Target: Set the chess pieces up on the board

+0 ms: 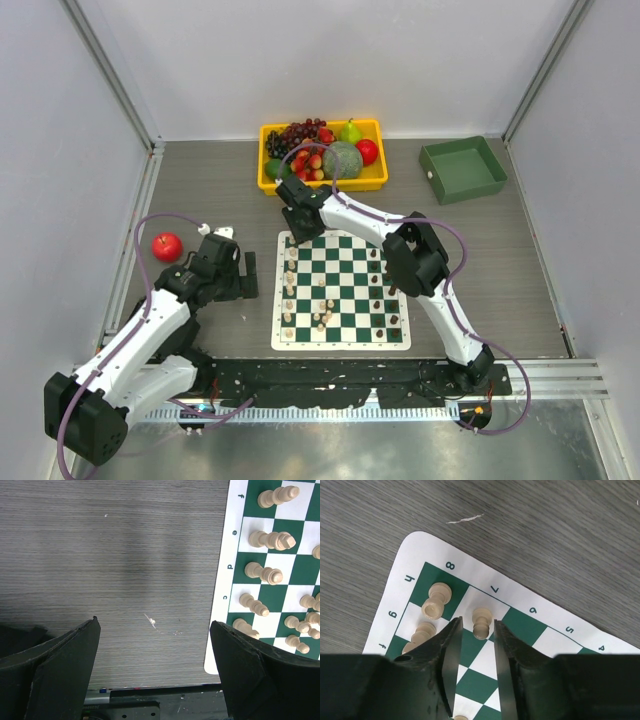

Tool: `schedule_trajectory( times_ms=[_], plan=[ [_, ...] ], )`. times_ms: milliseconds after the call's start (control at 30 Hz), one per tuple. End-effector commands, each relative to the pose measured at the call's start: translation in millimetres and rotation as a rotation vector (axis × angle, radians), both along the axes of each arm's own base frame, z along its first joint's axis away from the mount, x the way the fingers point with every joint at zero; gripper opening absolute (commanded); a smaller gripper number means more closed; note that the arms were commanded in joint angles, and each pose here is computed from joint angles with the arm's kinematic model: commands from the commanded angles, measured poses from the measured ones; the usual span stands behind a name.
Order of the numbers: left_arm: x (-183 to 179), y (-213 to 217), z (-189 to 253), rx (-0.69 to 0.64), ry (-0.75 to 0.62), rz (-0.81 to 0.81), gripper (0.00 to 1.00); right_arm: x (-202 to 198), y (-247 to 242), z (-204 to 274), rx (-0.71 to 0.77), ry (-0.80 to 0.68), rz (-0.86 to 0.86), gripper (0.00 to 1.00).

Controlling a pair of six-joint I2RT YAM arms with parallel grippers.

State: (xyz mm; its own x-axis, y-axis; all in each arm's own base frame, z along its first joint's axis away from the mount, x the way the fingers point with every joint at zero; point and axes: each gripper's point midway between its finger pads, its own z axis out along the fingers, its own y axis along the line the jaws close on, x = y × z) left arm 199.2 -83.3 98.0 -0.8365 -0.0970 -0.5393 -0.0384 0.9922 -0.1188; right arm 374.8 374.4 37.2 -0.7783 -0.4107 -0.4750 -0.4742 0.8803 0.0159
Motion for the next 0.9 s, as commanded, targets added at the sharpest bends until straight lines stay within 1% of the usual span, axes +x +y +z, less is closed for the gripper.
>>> schedule_trajectory(
  times_ms=[0, 167, 300, 433, 533, 567, 600, 633, 667, 867],
  plan=[
    [4, 0, 4, -0.006, -0.026, -0.004, 1.0, 9, 11, 27, 0.056, -0.041, 0.007, 0.4],
    [4, 1, 7, -0.005, -0.033, -0.003, 0.99, 13, 8, 57, 0.085, -0.09, -0.001, 0.45],
    [4, 1, 9, -0.005, -0.038, -0.002, 1.0, 12, -1, 81, 0.092, -0.133, -0.018, 0.46],
    [5, 8, 15, 0.029, -0.054, 0.005, 0.99, 2, -8, 100, 0.134, -0.149, -0.021, 0.47],
    [10, 11, 25, 0.036, -0.098, 0.012, 1.0, -13, -16, 106, 0.178, -0.145, -0.032, 0.51],
    [11, 11, 28, 0.033, -0.109, 0.01, 1.0, -21, -22, 94, 0.162, -0.123, -0.037, 0.51],
    [12, 11, 30, 0.033, -0.116, 0.011, 0.99, -21, -23, 105, 0.189, -0.143, -0.043, 0.52],
    [12, 12, 31, 0.037, -0.116, 0.014, 1.0, -28, -29, 97, 0.177, -0.125, -0.047, 0.52],
    [12, 13, 31, 0.042, -0.12, 0.018, 1.0, -30, -30, 104, 0.198, -0.134, -0.047, 0.53],
    [11, 14, 26, 0.045, -0.098, 0.032, 1.0, -56, -47, 97, 0.218, -0.1, -0.061, 0.53]
  ],
)
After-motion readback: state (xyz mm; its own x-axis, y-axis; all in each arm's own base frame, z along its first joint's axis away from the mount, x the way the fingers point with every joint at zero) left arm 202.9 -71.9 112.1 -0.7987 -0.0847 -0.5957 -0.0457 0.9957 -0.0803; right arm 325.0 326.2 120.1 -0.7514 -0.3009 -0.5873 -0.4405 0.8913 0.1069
